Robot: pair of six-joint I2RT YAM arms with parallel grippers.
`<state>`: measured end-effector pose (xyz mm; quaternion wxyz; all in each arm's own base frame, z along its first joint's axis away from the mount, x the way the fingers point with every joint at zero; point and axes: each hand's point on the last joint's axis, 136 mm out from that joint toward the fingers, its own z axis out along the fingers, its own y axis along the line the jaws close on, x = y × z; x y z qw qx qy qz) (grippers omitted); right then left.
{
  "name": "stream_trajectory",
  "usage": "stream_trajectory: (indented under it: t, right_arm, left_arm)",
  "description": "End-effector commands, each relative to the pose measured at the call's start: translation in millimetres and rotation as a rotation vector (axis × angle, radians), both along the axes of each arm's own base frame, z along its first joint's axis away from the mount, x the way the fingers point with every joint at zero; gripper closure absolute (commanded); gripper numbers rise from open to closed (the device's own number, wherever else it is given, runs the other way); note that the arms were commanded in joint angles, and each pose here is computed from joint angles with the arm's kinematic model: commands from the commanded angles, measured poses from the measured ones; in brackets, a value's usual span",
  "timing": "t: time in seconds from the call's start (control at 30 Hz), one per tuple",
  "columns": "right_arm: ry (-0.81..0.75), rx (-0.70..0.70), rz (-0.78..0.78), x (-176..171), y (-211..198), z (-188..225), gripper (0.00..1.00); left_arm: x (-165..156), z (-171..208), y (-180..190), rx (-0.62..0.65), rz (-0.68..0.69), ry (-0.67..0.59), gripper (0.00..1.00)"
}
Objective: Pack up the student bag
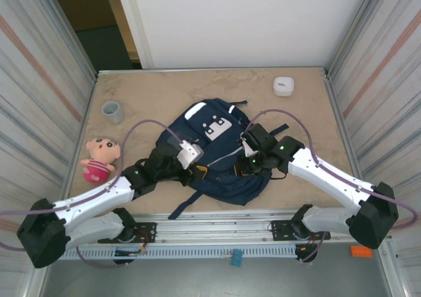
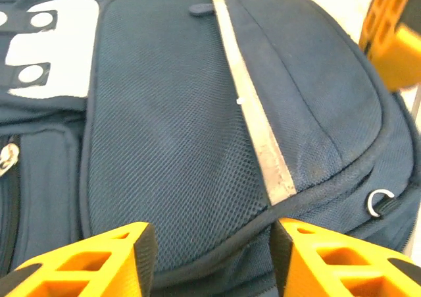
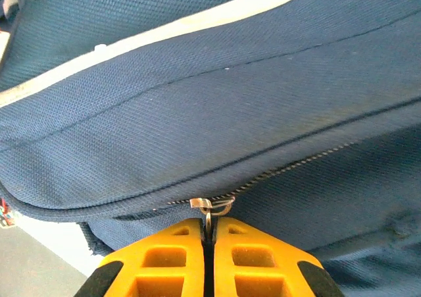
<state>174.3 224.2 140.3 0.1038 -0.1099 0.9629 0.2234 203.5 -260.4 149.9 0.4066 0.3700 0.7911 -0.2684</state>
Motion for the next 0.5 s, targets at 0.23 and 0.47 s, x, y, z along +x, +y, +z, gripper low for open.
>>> stream_trajectory:
  t: [0.23,0.47]
  right_arm:
    - [0.008,0.039,-0.043,-2,13,-8,1.00]
    - [0.009,0.031,-0.027,-6,17,-10,1.00]
  left_arm:
    - [-2,-17,100,-0.360,0.884,0.522,0.51]
    - [6,-41,106,-0.377,0.996,0.550,0.50]
